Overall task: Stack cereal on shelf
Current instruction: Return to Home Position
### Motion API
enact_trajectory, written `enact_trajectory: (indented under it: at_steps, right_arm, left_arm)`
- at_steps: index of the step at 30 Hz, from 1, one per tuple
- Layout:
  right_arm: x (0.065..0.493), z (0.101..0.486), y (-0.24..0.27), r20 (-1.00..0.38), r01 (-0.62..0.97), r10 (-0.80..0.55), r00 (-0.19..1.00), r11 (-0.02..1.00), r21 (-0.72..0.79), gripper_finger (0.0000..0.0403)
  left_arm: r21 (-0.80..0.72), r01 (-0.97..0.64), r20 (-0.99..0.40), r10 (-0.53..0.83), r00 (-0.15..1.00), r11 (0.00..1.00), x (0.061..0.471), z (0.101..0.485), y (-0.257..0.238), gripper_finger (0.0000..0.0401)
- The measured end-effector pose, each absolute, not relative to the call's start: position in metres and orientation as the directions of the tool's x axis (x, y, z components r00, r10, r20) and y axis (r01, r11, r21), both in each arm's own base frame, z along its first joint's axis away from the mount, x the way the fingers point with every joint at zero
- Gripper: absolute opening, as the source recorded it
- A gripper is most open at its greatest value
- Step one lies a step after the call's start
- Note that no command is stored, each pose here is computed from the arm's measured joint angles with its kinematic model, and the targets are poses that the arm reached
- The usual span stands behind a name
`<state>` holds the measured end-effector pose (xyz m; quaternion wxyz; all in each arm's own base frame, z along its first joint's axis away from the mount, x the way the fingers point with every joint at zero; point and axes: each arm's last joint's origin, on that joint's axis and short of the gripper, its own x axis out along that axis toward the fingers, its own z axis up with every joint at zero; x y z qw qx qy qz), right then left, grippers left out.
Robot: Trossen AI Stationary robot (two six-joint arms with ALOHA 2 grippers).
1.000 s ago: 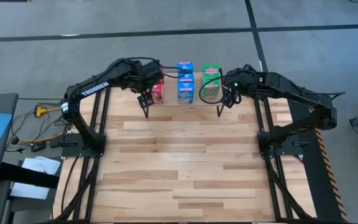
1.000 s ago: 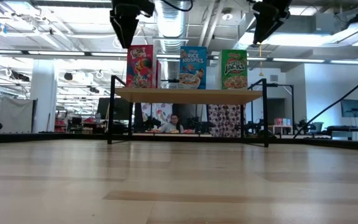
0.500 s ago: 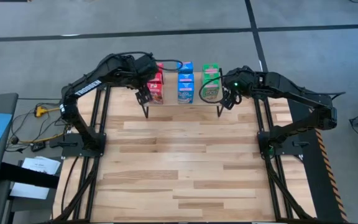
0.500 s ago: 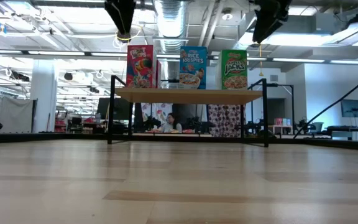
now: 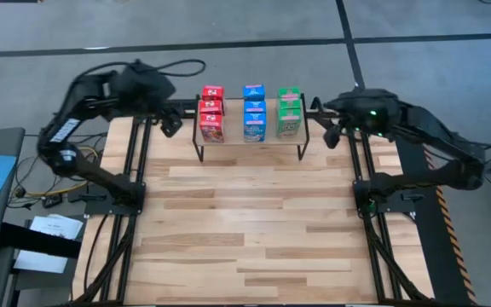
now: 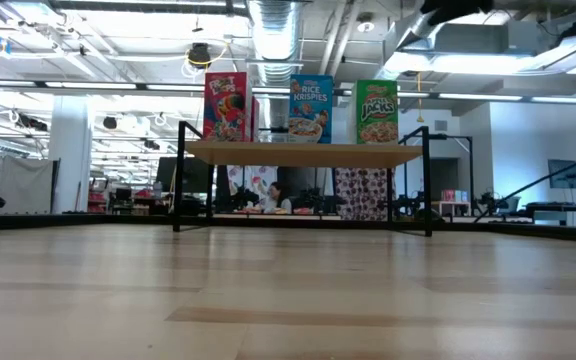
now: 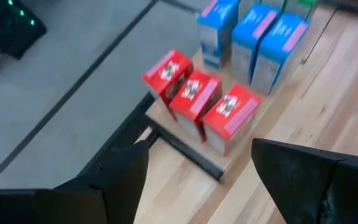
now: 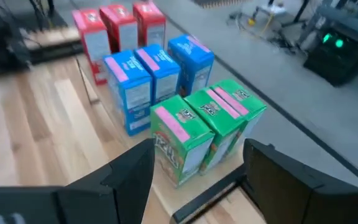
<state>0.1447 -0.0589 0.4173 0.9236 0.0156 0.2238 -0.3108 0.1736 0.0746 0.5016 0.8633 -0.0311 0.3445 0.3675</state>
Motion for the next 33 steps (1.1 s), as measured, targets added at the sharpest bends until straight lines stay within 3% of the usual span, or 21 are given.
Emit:
enact_trajectory:
  at_steps: [9,18,27,33]
  right_arm:
    - [0.125,0.398,-0.05,-0.367,0.553,-0.523,0.769,0.833,-0.027,0.0269]
    - [0.122,0.373,-0.042,-0.281,0.351,-0.335,0.899,0.936,0.008,0.0269]
    - [0.106,0.346,-0.031,-0.122,0.178,-0.17,0.978,0.982,0.06,0.0269]
    - [0.096,0.329,-0.028,-0.075,0.174,-0.168,0.983,0.981,0.082,0.0269]
  left_arm:
    - [0.14,-0.634,-0.595,0.577,0.56,0.76,0.165,0.508,0.068,0.0276]
    - [0.163,-0.549,-0.574,0.531,0.623,0.82,0.168,0.499,0.053,0.0276]
    - [0.105,-0.503,-0.467,0.489,0.737,0.858,0.148,0.443,0.037,0.0276]
    - [0.057,-0.401,-0.417,0.387,0.822,0.914,0.131,0.395,0.03,0.0276]
